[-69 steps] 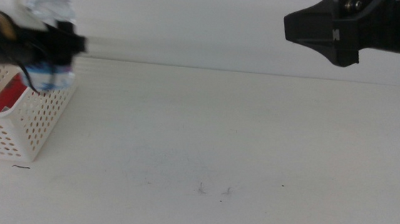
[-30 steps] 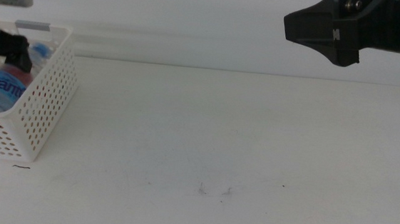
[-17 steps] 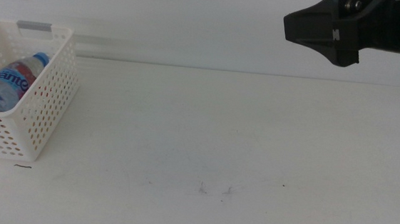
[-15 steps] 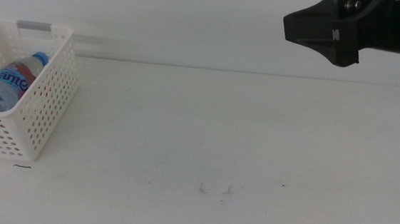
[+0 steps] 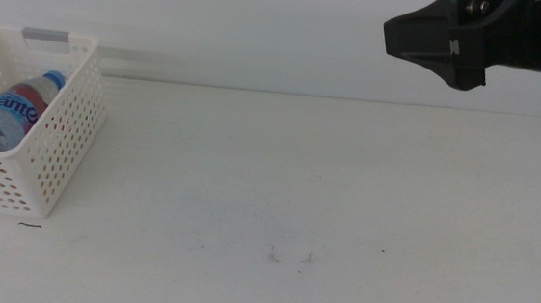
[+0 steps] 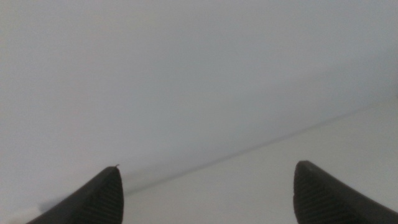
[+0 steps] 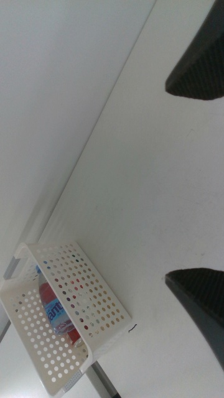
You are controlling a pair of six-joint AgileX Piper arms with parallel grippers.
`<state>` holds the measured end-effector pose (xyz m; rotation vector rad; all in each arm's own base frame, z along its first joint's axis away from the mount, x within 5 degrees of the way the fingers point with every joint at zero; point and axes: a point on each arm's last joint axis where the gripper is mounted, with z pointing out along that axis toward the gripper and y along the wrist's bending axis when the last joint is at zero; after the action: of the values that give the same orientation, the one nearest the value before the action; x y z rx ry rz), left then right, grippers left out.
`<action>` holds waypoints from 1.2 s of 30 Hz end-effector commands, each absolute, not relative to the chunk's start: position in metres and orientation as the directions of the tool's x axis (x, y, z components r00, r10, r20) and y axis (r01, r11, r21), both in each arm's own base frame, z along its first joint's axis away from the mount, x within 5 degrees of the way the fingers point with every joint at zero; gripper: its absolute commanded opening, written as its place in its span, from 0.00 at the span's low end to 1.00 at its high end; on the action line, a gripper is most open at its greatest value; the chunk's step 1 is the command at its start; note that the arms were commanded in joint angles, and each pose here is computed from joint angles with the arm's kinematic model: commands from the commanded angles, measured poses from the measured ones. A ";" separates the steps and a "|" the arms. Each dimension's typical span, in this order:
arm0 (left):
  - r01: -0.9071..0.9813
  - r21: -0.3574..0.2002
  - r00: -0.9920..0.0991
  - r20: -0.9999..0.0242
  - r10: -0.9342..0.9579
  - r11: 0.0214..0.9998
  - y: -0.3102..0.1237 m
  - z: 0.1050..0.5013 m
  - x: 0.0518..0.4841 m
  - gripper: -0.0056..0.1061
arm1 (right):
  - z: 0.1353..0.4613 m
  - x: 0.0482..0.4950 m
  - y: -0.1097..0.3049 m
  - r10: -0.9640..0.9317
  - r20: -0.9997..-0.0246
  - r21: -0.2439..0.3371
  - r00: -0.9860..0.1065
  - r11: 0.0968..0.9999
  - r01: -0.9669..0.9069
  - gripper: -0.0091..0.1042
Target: Use arms to grab the bottles and put them into the dustbin to the left of the table.
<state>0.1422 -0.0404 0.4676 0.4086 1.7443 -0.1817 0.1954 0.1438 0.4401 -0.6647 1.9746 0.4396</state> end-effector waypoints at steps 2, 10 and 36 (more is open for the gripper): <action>0.408 0.056 -0.209 -0.966 0.152 0.911 -0.044 0.463 0.138 0.89 | 0.440 0.195 0.142 -0.269 -0.888 0.019 -0.374 0.790 -0.613 0.88; 0.398 0.072 -0.198 -0.967 0.163 0.915 -0.043 0.464 0.139 0.89 | 0.436 0.198 0.140 -0.261 -0.890 0.019 -0.374 0.798 -0.603 0.88; 0.081 0.022 -0.125 -0.992 0.032 0.996 -0.007 0.202 0.060 0.89 | 0.206 0.063 0.001 -0.037 -0.994 -0.035 -0.100 0.999 -0.020 0.88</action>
<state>0.0608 -0.0075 0.2045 0.0986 1.7242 -0.0436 0.0664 0.0025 0.2145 -0.0438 1.6740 0.0141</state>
